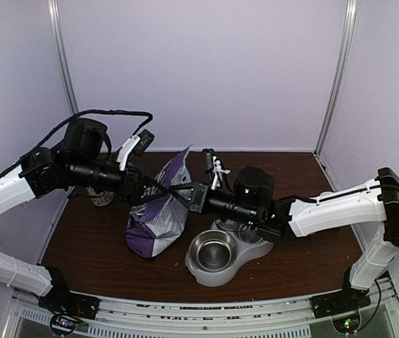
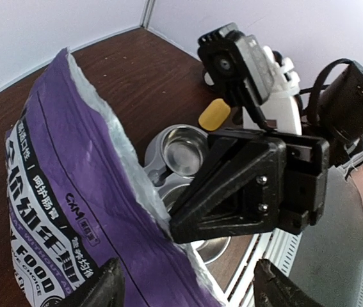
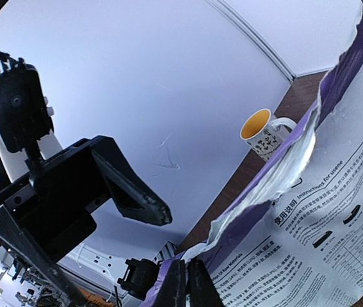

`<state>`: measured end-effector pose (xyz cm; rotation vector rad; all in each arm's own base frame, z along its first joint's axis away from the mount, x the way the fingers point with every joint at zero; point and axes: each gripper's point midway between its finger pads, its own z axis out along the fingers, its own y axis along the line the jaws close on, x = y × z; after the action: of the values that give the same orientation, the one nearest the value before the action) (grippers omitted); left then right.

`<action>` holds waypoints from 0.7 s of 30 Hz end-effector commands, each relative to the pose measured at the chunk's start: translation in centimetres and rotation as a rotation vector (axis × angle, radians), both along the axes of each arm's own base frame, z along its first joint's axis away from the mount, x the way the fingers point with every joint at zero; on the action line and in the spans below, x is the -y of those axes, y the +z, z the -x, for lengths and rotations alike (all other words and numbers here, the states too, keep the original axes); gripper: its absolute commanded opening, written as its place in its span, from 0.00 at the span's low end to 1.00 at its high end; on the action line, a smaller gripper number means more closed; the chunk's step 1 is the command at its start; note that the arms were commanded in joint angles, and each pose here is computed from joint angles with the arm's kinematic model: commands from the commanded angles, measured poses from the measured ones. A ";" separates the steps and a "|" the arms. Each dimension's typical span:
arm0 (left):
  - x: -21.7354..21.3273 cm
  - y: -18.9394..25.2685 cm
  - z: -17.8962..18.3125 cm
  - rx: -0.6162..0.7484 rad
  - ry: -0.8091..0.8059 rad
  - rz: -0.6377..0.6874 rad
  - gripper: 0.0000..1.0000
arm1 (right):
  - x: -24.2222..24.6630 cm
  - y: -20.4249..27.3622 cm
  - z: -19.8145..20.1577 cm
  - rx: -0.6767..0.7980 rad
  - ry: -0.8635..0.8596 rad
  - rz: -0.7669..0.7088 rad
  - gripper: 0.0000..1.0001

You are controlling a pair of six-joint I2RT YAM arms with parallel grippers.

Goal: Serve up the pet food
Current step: Open the seal of the pet food bag.

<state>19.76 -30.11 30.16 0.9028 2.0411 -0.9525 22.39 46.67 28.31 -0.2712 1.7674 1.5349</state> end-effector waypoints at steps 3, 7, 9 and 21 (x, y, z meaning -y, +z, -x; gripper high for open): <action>0.1 1.2 -2.6 -0.010 0.149 0.032 0.73 | 0.1 2.7 0.5 0.066 0.047 -0.119 0.00; 0.7 1.5 -3.8 -0.021 0.182 0.033 0.72 | 0.0 2.4 0.3 0.082 0.038 -0.078 0.00; 0.6 1.4 -4.6 -0.027 0.210 0.016 0.68 | 0.0 2.4 0.3 0.087 0.036 -0.073 0.00; 1.5 0.7 -6.2 -0.041 0.205 -0.049 0.55 | 0.2 2.1 0.2 0.096 0.028 -0.051 0.00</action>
<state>25.40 -31.50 29.75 0.6794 2.1753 -0.8291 22.24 46.86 28.63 -0.3270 1.7072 1.5497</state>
